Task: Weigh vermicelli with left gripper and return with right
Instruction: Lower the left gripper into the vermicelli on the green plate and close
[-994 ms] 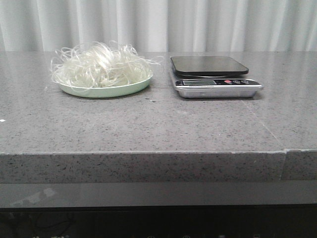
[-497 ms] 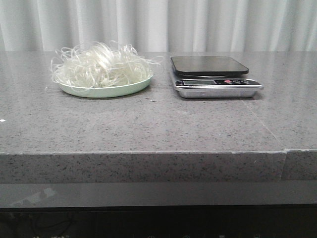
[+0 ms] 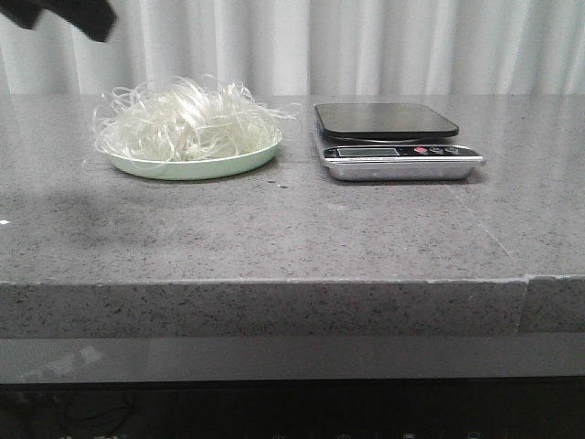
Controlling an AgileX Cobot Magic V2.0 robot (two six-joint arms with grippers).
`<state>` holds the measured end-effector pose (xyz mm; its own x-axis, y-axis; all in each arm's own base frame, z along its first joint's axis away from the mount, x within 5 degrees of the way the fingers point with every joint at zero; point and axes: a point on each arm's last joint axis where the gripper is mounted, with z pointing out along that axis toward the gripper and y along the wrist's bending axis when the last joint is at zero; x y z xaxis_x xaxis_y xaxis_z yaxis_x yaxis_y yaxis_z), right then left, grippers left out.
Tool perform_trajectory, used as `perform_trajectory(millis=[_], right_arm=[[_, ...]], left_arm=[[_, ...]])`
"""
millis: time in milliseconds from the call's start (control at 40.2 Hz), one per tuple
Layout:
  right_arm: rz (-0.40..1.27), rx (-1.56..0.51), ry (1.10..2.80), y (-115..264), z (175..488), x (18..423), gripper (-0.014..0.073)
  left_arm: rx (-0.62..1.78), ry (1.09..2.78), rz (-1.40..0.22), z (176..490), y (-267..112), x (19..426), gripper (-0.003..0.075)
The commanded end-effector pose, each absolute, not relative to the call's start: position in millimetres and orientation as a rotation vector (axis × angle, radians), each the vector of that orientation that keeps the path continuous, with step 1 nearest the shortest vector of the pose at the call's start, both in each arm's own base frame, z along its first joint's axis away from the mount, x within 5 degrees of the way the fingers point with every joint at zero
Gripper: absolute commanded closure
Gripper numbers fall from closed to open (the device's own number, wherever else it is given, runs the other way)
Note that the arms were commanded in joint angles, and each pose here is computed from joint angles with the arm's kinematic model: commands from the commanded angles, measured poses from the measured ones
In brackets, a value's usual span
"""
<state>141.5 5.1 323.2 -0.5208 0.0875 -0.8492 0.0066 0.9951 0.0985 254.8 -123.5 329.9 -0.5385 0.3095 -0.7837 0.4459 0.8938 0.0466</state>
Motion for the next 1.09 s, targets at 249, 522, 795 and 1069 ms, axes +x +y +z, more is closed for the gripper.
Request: perform_trajectory(millis=[249, 522, 795, 1069], right_arm=[[0.085, 0.056, 2.029, 4, 339, 146, 0.0024], [0.085, 0.056, 2.030, 4, 339, 146, 0.0024], [0.085, 0.056, 2.030, 4, 339, 146, 0.0024], [0.085, 0.056, 2.032, 4, 339, 146, 0.0024]], left_arm=[[0.526, 2.112, -0.230, 338, -158, 316, 0.0188], [0.532, 2.133, -0.226, 324, -175, 349, 0.0188], [0.542, 2.172, -0.218, 304, -184, 367, 0.0188], [0.561, 2.236, -0.199, 287, -186, 371, 0.0334]])
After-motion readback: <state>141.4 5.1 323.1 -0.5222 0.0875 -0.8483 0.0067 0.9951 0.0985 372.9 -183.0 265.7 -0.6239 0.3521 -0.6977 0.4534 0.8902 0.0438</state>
